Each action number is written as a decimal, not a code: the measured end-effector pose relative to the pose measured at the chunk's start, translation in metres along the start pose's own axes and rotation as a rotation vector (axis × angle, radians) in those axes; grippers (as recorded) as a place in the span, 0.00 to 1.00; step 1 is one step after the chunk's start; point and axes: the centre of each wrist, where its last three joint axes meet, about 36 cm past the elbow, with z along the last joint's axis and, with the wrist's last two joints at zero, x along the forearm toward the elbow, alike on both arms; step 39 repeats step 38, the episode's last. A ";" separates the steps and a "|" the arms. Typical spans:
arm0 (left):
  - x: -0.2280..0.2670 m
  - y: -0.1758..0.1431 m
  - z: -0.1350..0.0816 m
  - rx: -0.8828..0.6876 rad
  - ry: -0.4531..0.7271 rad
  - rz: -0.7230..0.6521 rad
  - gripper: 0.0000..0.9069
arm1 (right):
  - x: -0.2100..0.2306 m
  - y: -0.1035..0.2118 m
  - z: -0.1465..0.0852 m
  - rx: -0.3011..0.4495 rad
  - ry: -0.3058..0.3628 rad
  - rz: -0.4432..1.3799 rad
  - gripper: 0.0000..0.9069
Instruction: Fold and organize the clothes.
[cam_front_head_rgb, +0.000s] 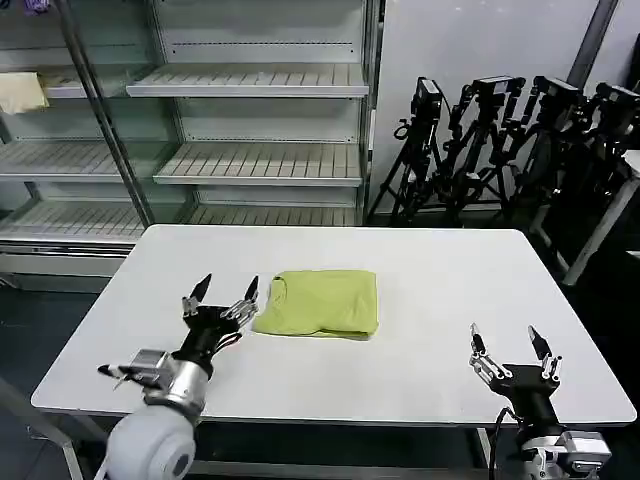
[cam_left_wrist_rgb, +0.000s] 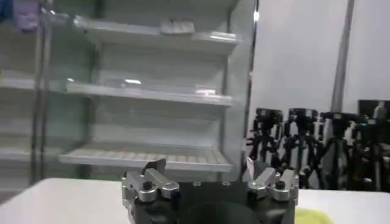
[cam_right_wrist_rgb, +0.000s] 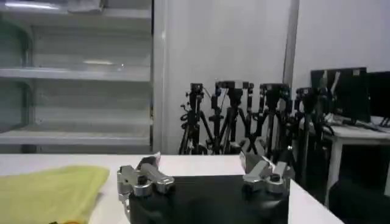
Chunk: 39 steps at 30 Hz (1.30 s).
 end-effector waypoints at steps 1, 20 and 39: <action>0.005 0.001 0.000 -0.005 -0.002 -0.007 1.00 | 0.001 0.001 -0.001 0.001 -0.005 -0.003 1.00; 0.069 0.004 -0.006 -0.044 -0.016 -0.053 1.00 | 0.010 0.013 -0.007 0.009 -0.054 -0.016 1.00; 0.086 0.001 -0.009 -0.044 -0.008 -0.046 1.00 | 0.013 0.017 -0.014 0.017 -0.079 -0.028 1.00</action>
